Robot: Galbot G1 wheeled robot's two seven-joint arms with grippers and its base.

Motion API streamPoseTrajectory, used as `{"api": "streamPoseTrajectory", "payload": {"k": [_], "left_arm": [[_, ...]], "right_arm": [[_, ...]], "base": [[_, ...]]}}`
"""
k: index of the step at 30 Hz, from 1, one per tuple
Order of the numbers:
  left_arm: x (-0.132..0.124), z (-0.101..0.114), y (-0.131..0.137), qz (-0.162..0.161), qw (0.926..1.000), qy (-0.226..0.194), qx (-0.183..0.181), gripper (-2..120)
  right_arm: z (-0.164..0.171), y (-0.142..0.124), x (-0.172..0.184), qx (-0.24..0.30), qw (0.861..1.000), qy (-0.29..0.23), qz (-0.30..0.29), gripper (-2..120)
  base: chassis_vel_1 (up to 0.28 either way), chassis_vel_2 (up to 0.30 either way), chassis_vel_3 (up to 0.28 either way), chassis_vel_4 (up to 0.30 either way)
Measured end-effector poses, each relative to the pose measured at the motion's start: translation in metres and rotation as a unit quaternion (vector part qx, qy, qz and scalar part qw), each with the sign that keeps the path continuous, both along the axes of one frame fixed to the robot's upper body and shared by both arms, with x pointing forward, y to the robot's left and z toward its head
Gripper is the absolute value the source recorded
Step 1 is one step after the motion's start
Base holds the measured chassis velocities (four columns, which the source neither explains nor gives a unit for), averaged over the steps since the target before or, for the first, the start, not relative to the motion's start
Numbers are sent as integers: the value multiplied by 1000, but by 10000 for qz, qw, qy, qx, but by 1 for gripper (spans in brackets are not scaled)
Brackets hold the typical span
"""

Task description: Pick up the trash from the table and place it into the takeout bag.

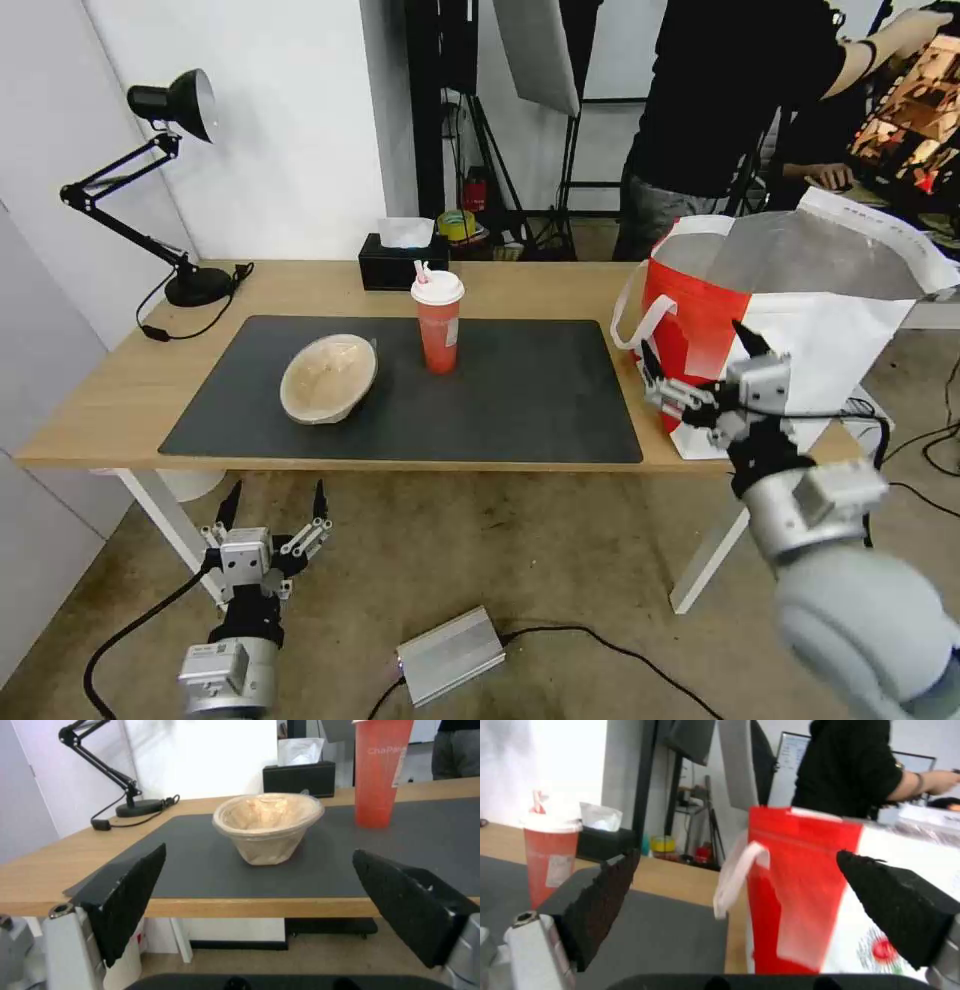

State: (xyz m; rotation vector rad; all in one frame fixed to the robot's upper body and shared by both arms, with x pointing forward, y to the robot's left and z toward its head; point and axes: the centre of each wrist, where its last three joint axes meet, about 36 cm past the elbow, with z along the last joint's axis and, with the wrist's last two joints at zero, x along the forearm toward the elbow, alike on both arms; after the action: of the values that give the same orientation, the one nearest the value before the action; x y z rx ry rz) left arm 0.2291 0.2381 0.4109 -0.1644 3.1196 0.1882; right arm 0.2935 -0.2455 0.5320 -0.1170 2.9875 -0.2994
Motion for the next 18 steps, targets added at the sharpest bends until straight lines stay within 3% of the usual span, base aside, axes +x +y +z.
{"api": "streamPoseTrajectory", "payload": {"k": [18], "left_arm": [[0,-2,1,-11,10000,14,10,100]], "right_arm": [[-73,37,-47,349,9974,444,-454,100]], "base": [[0,0,0,0]]}}
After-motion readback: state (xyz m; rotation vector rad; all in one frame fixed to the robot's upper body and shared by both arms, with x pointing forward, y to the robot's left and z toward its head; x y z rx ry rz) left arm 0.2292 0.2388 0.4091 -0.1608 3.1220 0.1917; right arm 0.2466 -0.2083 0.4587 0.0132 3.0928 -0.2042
